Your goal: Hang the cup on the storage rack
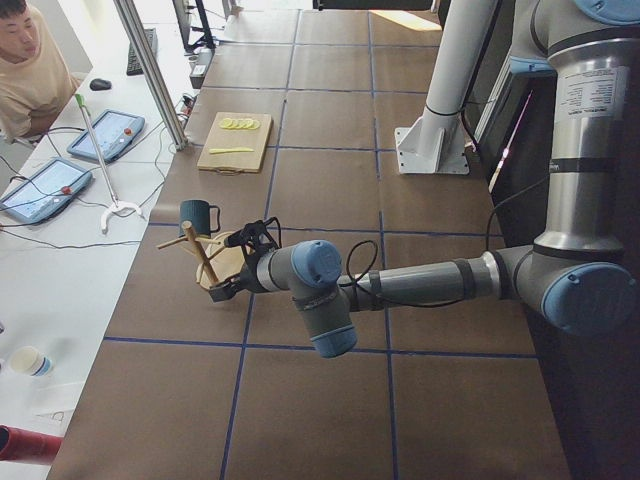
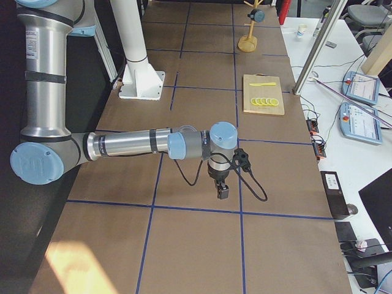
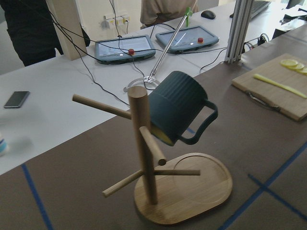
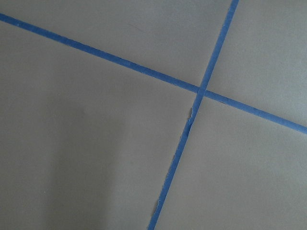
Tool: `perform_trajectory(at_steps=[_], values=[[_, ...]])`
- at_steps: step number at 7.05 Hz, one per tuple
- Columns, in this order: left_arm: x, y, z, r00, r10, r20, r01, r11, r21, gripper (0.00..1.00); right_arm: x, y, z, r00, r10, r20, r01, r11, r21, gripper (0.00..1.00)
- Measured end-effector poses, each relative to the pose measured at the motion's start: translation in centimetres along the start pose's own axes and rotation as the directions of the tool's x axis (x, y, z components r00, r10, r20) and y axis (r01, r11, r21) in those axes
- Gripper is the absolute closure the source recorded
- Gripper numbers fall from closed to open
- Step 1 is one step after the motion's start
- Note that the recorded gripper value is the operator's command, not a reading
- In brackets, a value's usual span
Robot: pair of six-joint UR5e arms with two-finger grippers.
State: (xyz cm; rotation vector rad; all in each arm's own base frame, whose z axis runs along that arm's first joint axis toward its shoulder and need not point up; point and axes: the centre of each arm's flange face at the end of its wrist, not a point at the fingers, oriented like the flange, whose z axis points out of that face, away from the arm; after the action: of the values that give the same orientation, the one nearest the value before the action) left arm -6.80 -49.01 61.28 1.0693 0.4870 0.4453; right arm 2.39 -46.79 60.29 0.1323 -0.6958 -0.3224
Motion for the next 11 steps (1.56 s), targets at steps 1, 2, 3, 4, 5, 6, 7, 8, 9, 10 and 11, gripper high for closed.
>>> perform_trajectory(at_steps=[1, 2, 3, 4, 5, 6, 7, 8, 9, 10, 11], values=[[-2.4, 1.6, -0.1, 0.979, 0.169, 0.112, -0.154, 0.979, -0.132, 0.0, 0.0, 0.0, 0.0, 1.0, 0.0, 0.0, 0.0, 1.0, -0.001, 0.0], [-4.1, 3.1, 0.0, 0.94, 0.302, 0.158, -0.252, 0.929, -0.272, 0.0, 0.0, 0.0, 0.1, 1.0, 0.0, 0.001, 0.0, 1.0, -0.001, 0.0], [-5.0, 4.4, 0.1, 0.923, 0.359, 0.137, -0.284, 0.879, -0.384, 0.0, -0.1, 0.1, 0.1, 1.0, 0.001, 0.008, -0.001, 1.0, -0.001, 0.0], [-5.3, 5.8, 0.5, 0.94, 0.332, 0.073, -0.26, 0.84, -0.476, 0.0, -0.1, 0.1, 0.2, 1.0, 0.002, 0.017, -0.002, 1.0, -0.001, 0.0], [-5.2, 6.9, 0.8, 0.976, 0.216, -0.009, -0.185, 0.813, -0.551, 0.0, -0.2, 0.2, 0.2, 1.0, 0.002, 0.021, -0.002, 1.0, 0.0, 0.0], [-4.6, 7.5, 0.6, 0.999, -0.01, -0.051, -0.023, 0.799, -0.601, 0.0, -0.2, 0.2, 0.2, 1.0, 0.002, 0.023, -0.002, 1.0, 0.0, 0.0], [-3.3, 7.8, 0.1, 0.959, -0.281, -0.036, 0.2, 0.763, -0.615, 0.0, -0.2, 0.2, 0.2, 1.0, 0.002, 0.023, -0.002, 1.0, 0.0, 0.0], [-1.8, 7.8, -0.8, 0.855, -0.519, 0.009, 0.416, 0.674, -0.61, 0.0, -0.2, 0.2, 0.2, 1.0, 0.002, 0.024, -0.002, 1.0, 0.0, 0.0], [-0.8, 7.5, -1.6, 0.761, -0.646, 0.057, 0.542, 0.585, -0.604, 0.0, -0.2, 0.2, 0.2, 1.0, 0.002, 0.024, -0.002, 1.0, 0.001, 0.0], [0.0, 8.0, -2.3, 0.7, -0.707, 0.098, 0.605, 0.516, -0.606, 0.0, -0.2, 0.1, 0.2, 1.0, 0.001, 0.024, -0.001, 1.0, 0.001, 0.0], [0.4, 8.7, -2.6, 0.664, -0.736, 0.131, 0.634, 0.461, -0.621, 0.0, -0.2, 0.2, 0.2, 1.0, 0.001, 0.024, -0.001, 1.0, 0.001, 0.0]])
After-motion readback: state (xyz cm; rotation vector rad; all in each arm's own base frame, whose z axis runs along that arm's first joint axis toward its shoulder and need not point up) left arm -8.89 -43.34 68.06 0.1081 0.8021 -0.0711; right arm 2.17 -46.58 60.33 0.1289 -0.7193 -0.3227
